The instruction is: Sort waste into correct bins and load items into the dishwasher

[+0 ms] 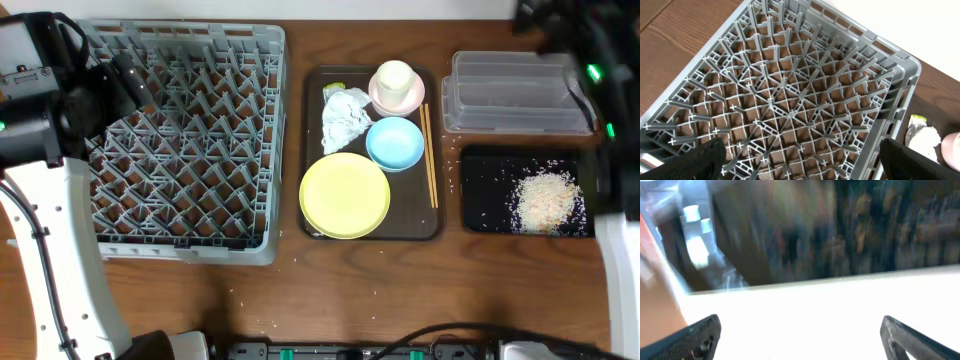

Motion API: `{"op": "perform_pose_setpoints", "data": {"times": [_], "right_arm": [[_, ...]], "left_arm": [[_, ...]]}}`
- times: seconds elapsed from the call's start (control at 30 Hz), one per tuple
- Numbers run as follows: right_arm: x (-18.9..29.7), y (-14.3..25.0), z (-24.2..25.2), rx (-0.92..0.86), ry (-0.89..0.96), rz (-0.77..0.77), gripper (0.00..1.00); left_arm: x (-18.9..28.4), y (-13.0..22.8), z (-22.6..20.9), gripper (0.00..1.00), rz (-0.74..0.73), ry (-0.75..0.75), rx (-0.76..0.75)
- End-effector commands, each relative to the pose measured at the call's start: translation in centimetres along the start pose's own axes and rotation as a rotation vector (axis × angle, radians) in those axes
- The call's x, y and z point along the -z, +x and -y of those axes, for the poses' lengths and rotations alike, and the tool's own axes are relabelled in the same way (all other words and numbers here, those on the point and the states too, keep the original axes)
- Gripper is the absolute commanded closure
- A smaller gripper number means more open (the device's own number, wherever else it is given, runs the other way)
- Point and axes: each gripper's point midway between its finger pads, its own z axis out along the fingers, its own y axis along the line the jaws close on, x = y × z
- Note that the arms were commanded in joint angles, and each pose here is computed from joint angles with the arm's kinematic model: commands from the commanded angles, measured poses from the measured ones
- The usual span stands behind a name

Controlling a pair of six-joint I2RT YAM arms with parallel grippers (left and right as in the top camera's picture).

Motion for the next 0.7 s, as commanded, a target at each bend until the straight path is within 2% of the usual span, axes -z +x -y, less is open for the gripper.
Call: {"op": "perform_pose_setpoints", "data": {"times": [0.0,0.2,0.37,0.53,0.63,0.67], "right_arm": [[-4.0,2.9,-2.9,0.101,-0.130,-0.159,0.01],[-9.1,14.1,-3.9,0.104,-0.143,-0.536,0.01],[-9.7,25.3,-5.2,0.000,-0.211,-0.843,0.01],[-8.4,31.8,-8.5,-0.190,-0.376,-1.045,0.01],[-8.9,35.0,-9.1,-0.226,-0.377,-1.097,0.01],[-9.1,36.3,-8.7,-0.216,-0.345,-1.116,0.09]], "left_arm": [[-0.1,0.0,-0.2,0.01,-0.002,-0.008,-0.002],[-0.1,0.0,-0.2,0.01,-0.002,-0.008,-0.002],[-0.1,0.0,-0.2,0.01,-0.002,-0.008,-0.002],[-0.1,0.0,-0.2,0.01,-0.002,-0.008,-0.002],[-0.1,0.0,-0.2,0.01,-0.002,-0.008,-0.002],[-0.1,0.0,-0.2,0.01,-0.002,-0.008,-0.002]]}}
